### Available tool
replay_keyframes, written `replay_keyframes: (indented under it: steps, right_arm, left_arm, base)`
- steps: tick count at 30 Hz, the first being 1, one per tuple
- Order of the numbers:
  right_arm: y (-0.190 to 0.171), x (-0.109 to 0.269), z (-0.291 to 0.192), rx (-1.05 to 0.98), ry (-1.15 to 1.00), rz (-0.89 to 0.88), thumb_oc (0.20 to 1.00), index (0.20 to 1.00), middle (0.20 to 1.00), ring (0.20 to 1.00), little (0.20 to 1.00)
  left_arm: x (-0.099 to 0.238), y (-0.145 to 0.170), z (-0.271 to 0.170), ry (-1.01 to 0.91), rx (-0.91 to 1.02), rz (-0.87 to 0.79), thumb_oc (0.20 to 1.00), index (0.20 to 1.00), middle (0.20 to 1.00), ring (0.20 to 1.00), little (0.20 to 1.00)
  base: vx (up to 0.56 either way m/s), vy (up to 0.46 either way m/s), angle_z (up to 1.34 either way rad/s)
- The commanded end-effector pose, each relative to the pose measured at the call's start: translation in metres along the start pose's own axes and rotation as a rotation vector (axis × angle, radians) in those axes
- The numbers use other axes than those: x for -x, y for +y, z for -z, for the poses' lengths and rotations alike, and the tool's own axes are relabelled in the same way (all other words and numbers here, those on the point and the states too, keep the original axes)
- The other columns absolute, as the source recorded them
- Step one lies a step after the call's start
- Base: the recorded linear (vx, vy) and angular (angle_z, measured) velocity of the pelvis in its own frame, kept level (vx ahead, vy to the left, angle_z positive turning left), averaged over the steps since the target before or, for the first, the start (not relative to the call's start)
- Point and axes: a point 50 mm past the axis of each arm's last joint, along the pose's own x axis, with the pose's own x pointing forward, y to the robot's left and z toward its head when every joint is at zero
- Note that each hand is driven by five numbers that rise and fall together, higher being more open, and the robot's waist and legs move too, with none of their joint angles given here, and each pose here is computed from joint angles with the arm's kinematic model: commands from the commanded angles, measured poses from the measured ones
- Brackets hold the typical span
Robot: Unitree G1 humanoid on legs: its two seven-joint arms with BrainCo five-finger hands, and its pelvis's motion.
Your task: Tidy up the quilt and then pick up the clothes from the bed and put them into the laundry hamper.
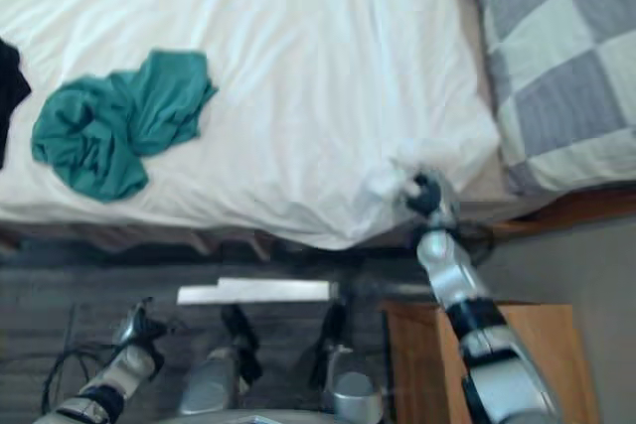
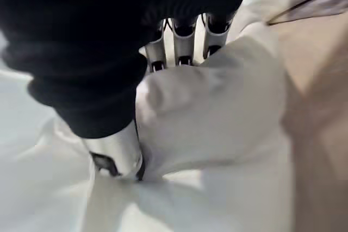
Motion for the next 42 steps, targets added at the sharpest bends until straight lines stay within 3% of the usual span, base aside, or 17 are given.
replay_keyframes:
  steps: [1,6,10,11,14,16,21,25,28,32,33,35,38,39,40,41,42]
  right_arm:
    - [0.003,0.023,0.044,-0.011,0.154,-0.011,1.0,1.0,1.0,1.0,1.0]
    - [-0.01,0.062,0.112,-0.148,0.503,0.136,1.0,1.0,1.0,1.0,1.0]
    - [-0.054,0.053,0.114,-0.227,0.511,0.389,1.0,1.0,1.0,1.0,1.0]
    - [-0.065,0.045,0.107,-0.23,0.468,0.439,0.2,0.2,0.2,0.2,0.2]
    - [-0.085,0.026,0.082,-0.248,0.335,0.491,0.2,0.2,0.2,0.2,0.2]
    - [-0.111,-0.005,0.027,-0.261,0.08,0.537,0.2,0.2,0.2,0.2,0.2]
    - [-0.131,-0.04,-0.077,-0.255,-0.272,0.544,0.2,0.2,0.2,0.2,0.2]
    - [-0.143,-0.063,-0.104,-0.206,-0.276,0.562,0.2,0.2,0.2,0.2,0.2]
    - [-0.13,-0.073,-0.091,-0.25,-0.168,0.524,0.2,0.2,0.2,0.2,0.2]
    - [-0.061,-0.059,-0.034,-0.308,0.087,0.348,0.2,0.2,0.2,0.2,0.2]
    - [-0.016,-0.033,0.002,-0.319,0.229,0.222,0.2,0.2,0.2,0.2,0.2]
    - [0.019,0.003,0.043,-0.268,0.372,0.098,0.2,0.2,0.2,0.2,0.2]
    - [0.039,0.035,0.073,-0.218,0.471,0.002,0.2,0.2,0.2,0.2,0.2]
    - [0.057,0.077,0.109,-0.16,0.615,-0.105,0.2,0.2,0.2,0.2,0.2]
    - [0.057,0.077,0.109,-0.16,0.616,-0.106,0.2,0.2,0.2,0.2,0.2]
    - [0.071,0.11,0.131,-0.105,0.728,-0.205,0.2,0.2,0.2,0.2,0.2]
    - [0.071,0.11,0.131,-0.105,0.728,-0.205,0.2,0.2,0.2,0.2,0.2]
  left_arm:
    - [0.002,-0.009,0.005,0.04,-0.034,0.029,1.0,1.0,1.0,1.0,1.0]
    - [0.005,-0.015,0.011,0.063,-0.029,0.051,1.0,1.0,1.0,1.0,1.0]
    - [0.003,-0.007,0.01,0.057,-0.001,0.025,1.0,1.0,1.0,1.0,1.0]
    - [0.003,-0.006,0.01,0.051,-0.001,0.022,1.0,1.0,1.0,1.0,1.0]
    - [0.003,-0.004,0.012,0.046,-0.008,0.019,1.0,1.0,1.0,1.0,1.0]
    - [0.004,-0.004,0.015,0.046,-0.021,0.025,1.0,1.0,1.0,1.0,1.0]
    - [-0.005,0.008,-0.014,-0.036,-0.007,-0.03,1.0,1.0,1.0,1.0,1.0]
    - [-0.01,0.022,-0.033,-0.094,0.027,-0.096,1.0,1.0,1.0,1.0,1.0]
    - [-0.011,0.028,-0.039,-0.112,0.051,-0.123,1.0,1.0,1.0,1.0,1.0]
    - [-0.01,0.024,-0.033,-0.07,0.083,-0.127,1.0,1.0,1.0,1.0,1.0]
    - [-0.009,0.019,-0.026,-0.029,0.087,-0.116,1.0,1.0,1.0,1.0,1.0]
    - [-0.007,0.012,-0.012,0.029,0.07,-0.097,1.0,1.0,1.0,1.0,1.0]
    - [-0.005,0.007,-0.004,0.059,0.054,-0.079,1.0,1.0,1.0,1.0,1.0]
    - [-0.001,-0.003,0.002,0.077,0.026,-0.046,1.0,1.0,1.0,1.0,1.0]
    - [-0.001,-0.004,0.003,0.078,0.025,-0.045,1.0,1.0,1.0,1.0,1.0]
    - [0.002,-0.012,0.003,0.074,0.003,-0.015,1.0,1.0,1.0,1.0,1.0]
    - [0.002,-0.013,0.004,0.074,0.003,-0.015,1.0,1.0,1.0,1.0,1.0]
  base:
    - [0.11,0.107,-0.08]
    - [0.05,0.067,-0.16]
    - [0.01,0.044,-0.24]
    - [-0.01,0.033,-0.15]
    - [-0.01,0.012,-0.06]
    - [-0.05,-0.028,-0.03]
    - [-0.18,-0.062,-0.01]
    - [-0.16,-0.09,0.16]
    - [-0.08,-0.03,0.18]
    - [-0.03,-0.004,0.07]
    - [0.04,0.024,-0.02]
    - [0.07,0.031,0.01]
    - [0.09,0.044,0.0]
    - [0.11,0.053,-0.02]
    - [0.19,0.108,-0.02]
    - [0.08,0.059,-0.07]
    - [0.15,0.107,-0.07]
